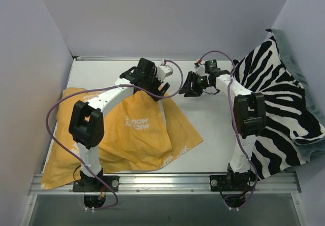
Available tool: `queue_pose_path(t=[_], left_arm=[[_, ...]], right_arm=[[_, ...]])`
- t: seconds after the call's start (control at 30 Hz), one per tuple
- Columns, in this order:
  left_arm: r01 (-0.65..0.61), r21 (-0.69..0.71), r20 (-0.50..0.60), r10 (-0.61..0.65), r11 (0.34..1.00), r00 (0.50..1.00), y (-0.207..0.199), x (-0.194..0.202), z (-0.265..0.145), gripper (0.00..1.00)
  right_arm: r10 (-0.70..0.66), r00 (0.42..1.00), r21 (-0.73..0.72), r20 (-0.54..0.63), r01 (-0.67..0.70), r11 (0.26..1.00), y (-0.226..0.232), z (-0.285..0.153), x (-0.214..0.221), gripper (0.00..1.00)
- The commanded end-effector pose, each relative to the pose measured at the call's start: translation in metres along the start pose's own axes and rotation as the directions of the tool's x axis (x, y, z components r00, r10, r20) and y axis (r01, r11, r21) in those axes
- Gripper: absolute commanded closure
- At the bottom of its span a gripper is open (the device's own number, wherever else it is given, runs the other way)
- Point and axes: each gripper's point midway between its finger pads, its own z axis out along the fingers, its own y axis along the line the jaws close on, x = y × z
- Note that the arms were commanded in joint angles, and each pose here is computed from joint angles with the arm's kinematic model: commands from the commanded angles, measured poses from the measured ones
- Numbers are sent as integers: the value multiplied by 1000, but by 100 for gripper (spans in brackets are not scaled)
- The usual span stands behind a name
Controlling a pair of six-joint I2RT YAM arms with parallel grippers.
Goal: Put the pillow into the pillowcase
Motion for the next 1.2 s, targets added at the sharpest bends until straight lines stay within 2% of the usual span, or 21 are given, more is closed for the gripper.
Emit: queue_pose_path(t=[0.0, 0.13, 0.17, 0.2, 0.27, 0.33, 0.37, 0.43, 0.53, 0.6, 0.67, 0.8, 0.87, 0.9, 0.93, 0.97, 1.03, 1.13, 1.17], left_arm=[[-93, -38, 37, 95, 995, 995, 8, -24, 17, 11], [-124, -86, -53, 120, 988, 991, 27, -3, 41, 12], [-132, -107, -95, 122, 986, 988, 32, 8, 48, 12], [-139, -111, -115, 126, 984, 985, 35, 15, 50, 14], [-151, -108, -172, 131, 983, 976, 37, 33, 57, 23], [-122, -79, -185, 105, 989, 977, 38, 45, 56, 33], [-98, -20, -170, 93, 995, 981, 27, 49, 53, 35], [-57, 9, -138, 58, 998, 989, 24, 48, 43, 37], [-19, 24, -123, 21, 1000, 992, 20, 51, 36, 32], [19, 24, -78, -18, 1000, 997, 19, 43, 26, 26], [58, 22, -8, -58, 998, 998, 26, 29, 12, 24], [178, 46, 61, -181, 983, 982, 31, 19, -4, 19], [206, 50, 77, -210, 977, 975, 35, 16, -9, 19], [243, 48, 83, -246, 969, 966, 40, 16, -12, 18], [259, 44, 93, -262, 965, 961, 43, 14, -16, 18], [273, 49, 99, -277, 961, 956, 44, 13, -18, 18], [295, 38, 113, -297, 955, 948, 52, 13, -28, 17], [279, -71, 55, -276, 958, 960, 63, 32, -45, 18], [287, -92, -9, -289, 953, 957, 60, 53, -48, 17]], right_arm=[[6, 997, 109, -77, 2, 994, -21, 31, 10, 57], [16, 998, 169, -58, -6, 986, -33, 48, -3, 50], [19, 998, 182, -54, -9, 983, -36, 48, -3, 42], [8, 999, 186, -51, 1, 983, -35, 47, -4, 39], [-2, 998, 213, -60, 15, 977, -40, 49, 3, 30], [-13, 997, 223, -74, 29, 974, -42, 52, 8, 29], [-25, 995, 228, -92, 45, 973, -40, 58, 14, 29], [-29, 990, 245, -139, 63, 967, -46, 71, 28, 29], [-77, 974, 304, -213, 141, 942, -51, 92, 51, 30], [-97, 958, 372, -271, 197, 907, -61, 103, 68, 33], [-89, 943, 412, -321, 223, 883, -69, 105, 78, 43], [-143, 905, 449, -401, 330, 831, -70, 105, 86, 48], [-163, 891, 437, -424, 359, 825, -61, 108, 84, 61], [-140, 870, 438, -473, 370, 819, -65, 105, 93, 70], [-140, 865, 432, -481, 373, 821, -62, 105, 91, 92], [-129, 861, 430, -492, 369, 824, -64, 102, 93, 100], [-86, 849, 433, -521, 350, 830, -73, 87, 103, 100], [-73, 903, 416, -424, 266, 870, -71, 45, 78, 100], [-35, 909, 415, -415, 223, 882, -79, 31, 85, 100]])
